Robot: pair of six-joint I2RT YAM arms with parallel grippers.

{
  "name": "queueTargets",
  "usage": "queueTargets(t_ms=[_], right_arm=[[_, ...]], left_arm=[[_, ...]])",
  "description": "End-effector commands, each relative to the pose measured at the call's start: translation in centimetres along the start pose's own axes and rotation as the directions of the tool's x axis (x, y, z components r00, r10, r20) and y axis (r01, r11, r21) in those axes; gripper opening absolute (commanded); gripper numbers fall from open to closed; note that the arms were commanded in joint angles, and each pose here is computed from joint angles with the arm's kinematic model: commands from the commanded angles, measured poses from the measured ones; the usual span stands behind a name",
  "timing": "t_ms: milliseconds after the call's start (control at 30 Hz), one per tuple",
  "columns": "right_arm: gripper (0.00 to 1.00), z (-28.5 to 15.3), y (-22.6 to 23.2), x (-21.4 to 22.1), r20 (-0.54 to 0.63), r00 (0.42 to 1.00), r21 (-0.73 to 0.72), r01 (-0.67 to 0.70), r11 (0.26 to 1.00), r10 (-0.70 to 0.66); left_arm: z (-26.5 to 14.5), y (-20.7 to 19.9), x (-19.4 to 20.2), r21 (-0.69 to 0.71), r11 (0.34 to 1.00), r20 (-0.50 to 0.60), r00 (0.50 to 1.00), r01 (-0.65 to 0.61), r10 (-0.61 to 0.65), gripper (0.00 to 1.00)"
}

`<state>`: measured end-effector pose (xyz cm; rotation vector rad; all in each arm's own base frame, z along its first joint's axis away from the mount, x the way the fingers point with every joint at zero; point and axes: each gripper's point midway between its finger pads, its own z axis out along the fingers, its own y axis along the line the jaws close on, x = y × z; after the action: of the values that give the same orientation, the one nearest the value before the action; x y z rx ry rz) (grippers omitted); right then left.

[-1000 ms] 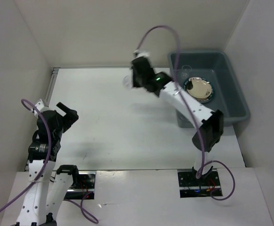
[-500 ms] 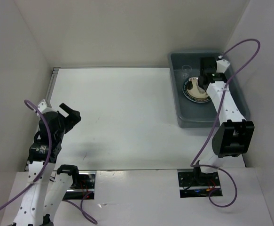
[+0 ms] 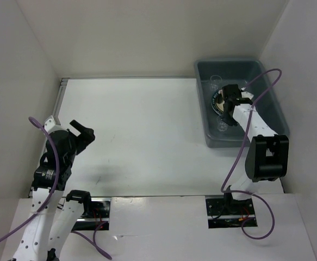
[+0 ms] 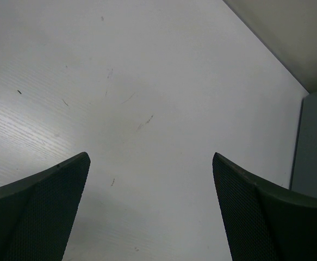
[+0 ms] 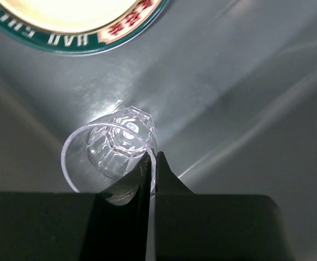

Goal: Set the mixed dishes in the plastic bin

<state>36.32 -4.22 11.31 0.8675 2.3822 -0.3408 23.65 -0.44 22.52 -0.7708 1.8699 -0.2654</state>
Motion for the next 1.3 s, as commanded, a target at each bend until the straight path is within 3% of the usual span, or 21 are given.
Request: queueTargets(t_ms=[0,133,267,467,533,667,700,733,767,900,967,1000,1100,1133,1200,1267], right_arm=[[0.01,0.4,2.3,-0.6,0.027,0.999,-0.089,-0.044,0.995,0.047],[0.06,1.3,2.6,-0.4,0.012,0.999,-0.101,-0.052,0.994,0.053],[0.18,2.3,2.0,-0.7,-0.006,0.997,-0.084,-0.072,0.994,0.072],[0.29,1.0,1.8,-2.1,0.032,0.994,-0.107,-0.097,0.989,0.101],[0.36,-0.8,1.9,-3.8,0.065,0.990,-0.134,-0.112,0.985,0.122],[0.53,-8.5,1.6,-8.5,0.198,0.960,-0.288,-0.138,0.948,0.200],[0.59,-9.9,1.4,-8.9,0.218,0.954,-0.319,-0.132,0.938,0.208],[0.73,-11.4,1.2,-9.3,0.233,0.946,-0.352,-0.133,0.926,0.225],[0.78,-12.8,1.0,-9.7,0.250,0.937,-0.385,-0.133,0.913,0.242],[0.90,-18.1,-0.7,-8.2,0.284,0.917,-0.512,-0.100,0.853,0.279],[0.99,-18.1,-0.6,-5.8,0.245,0.939,-0.550,-0.069,0.832,0.240],[1.00,-18.8,-0.1,-5.1,0.237,0.946,-0.596,-0.040,0.802,0.223],[1.00,-20.6,3.5,0.6,0.131,0.990,-0.788,0.070,0.612,0.055],[1.00,-21.8,4.8,3.2,0.086,0.996,-0.865,0.087,0.494,-0.023],[1.00,-23.3,6.0,6.1,0.078,0.987,-0.926,0.123,0.358,-0.138],[1.00,-24.4,5.9,8.4,0.085,0.973,-0.950,0.143,0.276,-0.213]], left_arm=[[0.0,-0.4,-0.8,0.014,1.000,0.038,0.999,0.011,-0.011,1.00],[0.0,-0.4,-0.8,0.014,1.000,0.038,0.999,0.011,-0.011,1.00],[0.0,-0.4,-0.8,0.014,1.000,0.038,0.999,0.011,-0.011,1.00],[0.0,-0.5,-0.9,0.020,1.000,0.045,0.999,0.013,-0.014,1.00],[0.0,-0.5,-0.9,0.020,1.000,0.045,0.999,0.013,-0.014,1.00],[-0.5,-0.8,-1.2,0.050,0.999,0.064,0.998,0.020,-0.023,1.00],[-0.7,-1.2,-1.3,0.074,0.997,0.068,0.997,0.023,-0.028,1.00],[-0.7,-1.2,-1.3,0.073,0.997,0.069,0.997,0.012,-0.018,1.00],[-0.9,-1.2,-1.5,0.080,0.997,0.077,0.997,0.014,-0.021,1.00],[-1.4,-1.5,-2.2,0.082,0.996,0.093,0.995,0.017,-0.025,1.00],[-1.3,-1.6,-1.9,0.088,0.996,0.076,0.997,0.015,-0.022,1.00],[-1.2,-1.8,-2.1,0.094,0.996,0.085,0.996,0.006,-0.014,1.00],[-1.3,-1.7,-1.8,0.101,0.995,0.079,0.997,0.005,-0.013,1.00],[-1.3,-1.7,-1.8,0.101,0.995,0.079,0.997,0.005,-0.013,1.00],[-1.3,-1.6,-1.9,0.094,0.996,0.085,0.996,0.006,-0.014,1.00],[-1.1,-1.6,-1.8,0.094,0.996,0.085,0.996,0.006,-0.014,1.00]])
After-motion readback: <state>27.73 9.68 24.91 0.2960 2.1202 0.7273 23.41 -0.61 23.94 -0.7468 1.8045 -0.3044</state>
